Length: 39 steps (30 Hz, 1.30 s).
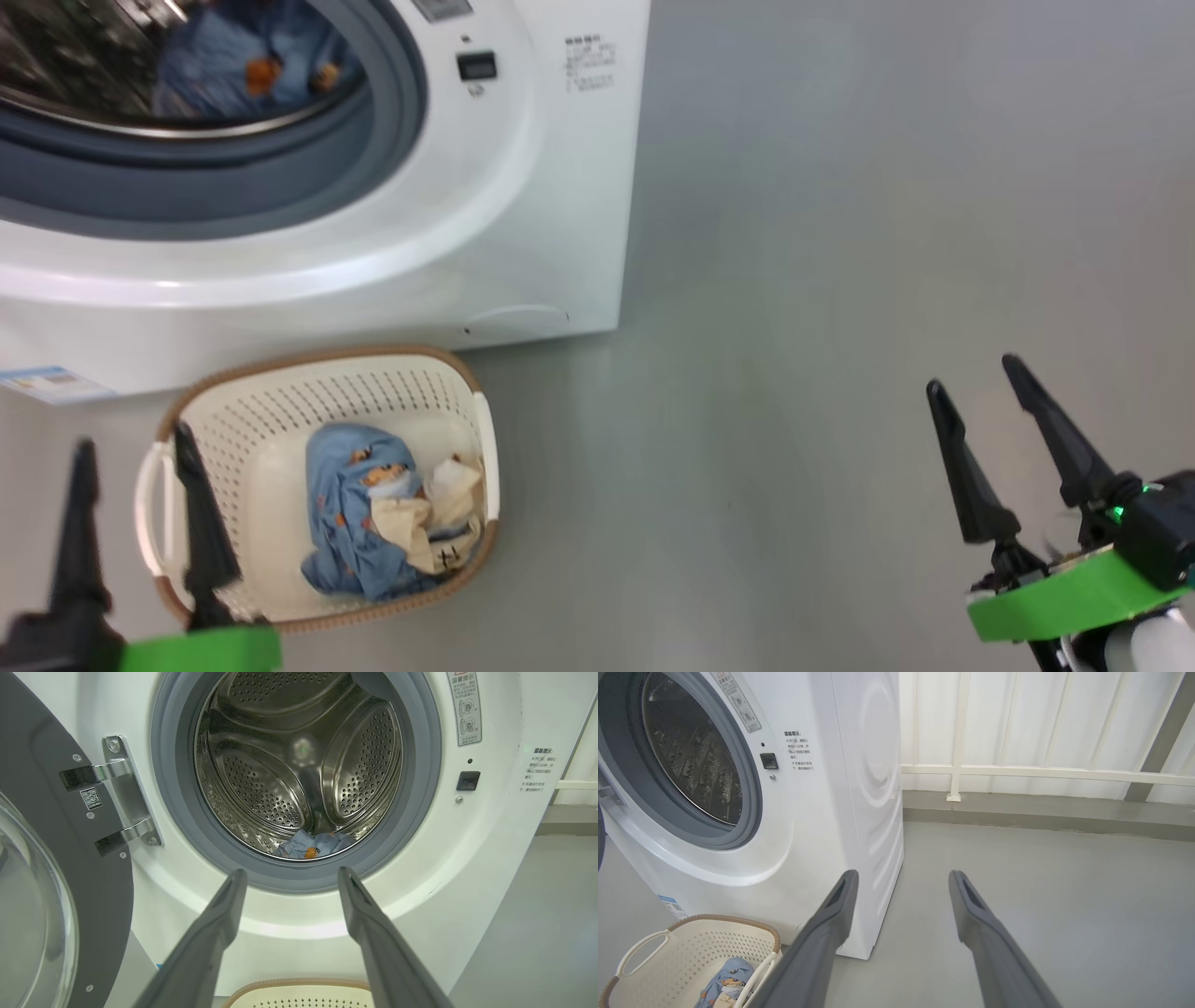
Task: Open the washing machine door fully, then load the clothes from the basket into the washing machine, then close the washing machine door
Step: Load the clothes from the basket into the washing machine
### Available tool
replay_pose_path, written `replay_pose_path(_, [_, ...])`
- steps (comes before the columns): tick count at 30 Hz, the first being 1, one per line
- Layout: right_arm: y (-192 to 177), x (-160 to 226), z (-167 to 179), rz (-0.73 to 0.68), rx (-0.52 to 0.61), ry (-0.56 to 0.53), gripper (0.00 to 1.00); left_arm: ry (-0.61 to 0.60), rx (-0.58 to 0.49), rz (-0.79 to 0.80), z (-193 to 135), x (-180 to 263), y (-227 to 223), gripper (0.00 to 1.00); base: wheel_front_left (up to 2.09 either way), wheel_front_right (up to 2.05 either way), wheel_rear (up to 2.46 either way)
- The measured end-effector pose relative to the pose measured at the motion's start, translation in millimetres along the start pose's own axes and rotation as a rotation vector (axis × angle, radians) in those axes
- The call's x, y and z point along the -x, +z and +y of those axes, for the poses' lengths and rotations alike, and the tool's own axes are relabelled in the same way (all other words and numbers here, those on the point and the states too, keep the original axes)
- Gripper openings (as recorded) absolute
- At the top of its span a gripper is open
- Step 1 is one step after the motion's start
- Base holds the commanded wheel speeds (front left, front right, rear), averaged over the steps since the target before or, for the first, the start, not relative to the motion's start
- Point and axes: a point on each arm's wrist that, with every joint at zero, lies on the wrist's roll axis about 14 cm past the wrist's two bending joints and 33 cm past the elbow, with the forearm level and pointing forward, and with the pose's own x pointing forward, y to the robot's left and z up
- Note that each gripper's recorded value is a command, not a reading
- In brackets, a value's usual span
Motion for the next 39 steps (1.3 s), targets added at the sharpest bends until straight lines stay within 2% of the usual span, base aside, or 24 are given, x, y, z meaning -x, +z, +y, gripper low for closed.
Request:
replay_pose_path(7, [15.3, 20.8, 11.6, -0.025, 0.017, 0.02, 1.0, -0.02, 0.003, 0.032, -2.7, 45.0, 3.8, 1.0, 0.0, 0.0, 0.0])
replay_pose_path(18, [36.9, 53.5, 31.7, -0.078, 0.002, 0.042, 1.0, -0.042, 0.003, 0.015, -0.8, 90.4, 17.7, 1.0, 0.0, 0.0, 0.0])
replay_pose_path(27, [55.1, 68.4, 34.0, -0.134, 0.004, 0.035, 1.0, -0.065, 0.005, -0.03, -3.6, 102.5, 31.3, 1.0, 0.0, 0.0, 0.0])
replay_pose_path(39, [55.6, 74.8, 36.1, -0.137, -0.002, 0.033, 1.0, -0.068, 0.006, -0.043, -3.7, 104.9, 34.7, 1.0, 0.0, 0.0, 0.0])
